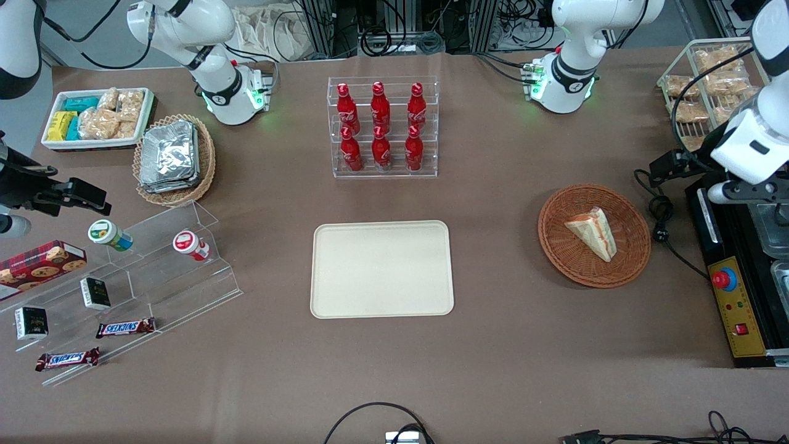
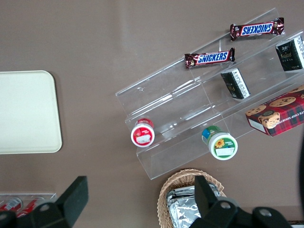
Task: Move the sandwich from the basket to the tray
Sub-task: 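Move the left gripper over the wicker basket above the wrapped sandwich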
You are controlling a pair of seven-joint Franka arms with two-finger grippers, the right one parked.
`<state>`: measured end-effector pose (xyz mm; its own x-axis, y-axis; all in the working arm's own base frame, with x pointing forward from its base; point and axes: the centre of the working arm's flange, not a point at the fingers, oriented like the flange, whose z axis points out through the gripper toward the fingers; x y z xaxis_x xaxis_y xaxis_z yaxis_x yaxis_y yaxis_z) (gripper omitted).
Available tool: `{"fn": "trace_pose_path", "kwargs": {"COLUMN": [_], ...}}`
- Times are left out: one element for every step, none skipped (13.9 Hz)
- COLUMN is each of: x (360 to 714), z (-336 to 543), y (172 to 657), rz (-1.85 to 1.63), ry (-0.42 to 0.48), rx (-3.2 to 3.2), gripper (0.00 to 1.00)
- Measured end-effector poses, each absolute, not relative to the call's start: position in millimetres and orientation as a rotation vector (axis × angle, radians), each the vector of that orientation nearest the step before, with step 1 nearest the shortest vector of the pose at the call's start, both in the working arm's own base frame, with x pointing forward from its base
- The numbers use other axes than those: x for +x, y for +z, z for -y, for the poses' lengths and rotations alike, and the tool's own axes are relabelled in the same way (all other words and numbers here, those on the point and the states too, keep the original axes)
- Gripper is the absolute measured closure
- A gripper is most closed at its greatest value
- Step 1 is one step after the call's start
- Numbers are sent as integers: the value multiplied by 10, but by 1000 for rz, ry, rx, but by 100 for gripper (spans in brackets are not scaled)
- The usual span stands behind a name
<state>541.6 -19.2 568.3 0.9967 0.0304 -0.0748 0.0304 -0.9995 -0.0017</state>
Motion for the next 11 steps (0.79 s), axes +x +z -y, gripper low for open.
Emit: {"fn": "trace_pose_path", "kwargs": {"x": [5438, 5443, 5434, 5418, 5398, 5366, 5318, 5245, 5157, 5074, 5010], "z": [220, 271, 329, 376, 409, 436, 454, 460, 454, 446, 440], "y": [5555, 5414, 5277, 5151, 5035, 4913, 4769, 4614, 4469, 4351, 4263], "rz": [107, 166, 219, 268, 314, 352, 379, 405, 439, 467, 490], "ry": [113, 111, 117, 123, 126, 124, 113, 95, 82, 81, 86], "rx": [-3136, -3131, -3124, -3117, -3110, -3104, -3101, -3098, -3093, -3087, -3082], "gripper": [0, 0, 0, 0, 0, 0, 0, 0, 0, 0, 0]}}
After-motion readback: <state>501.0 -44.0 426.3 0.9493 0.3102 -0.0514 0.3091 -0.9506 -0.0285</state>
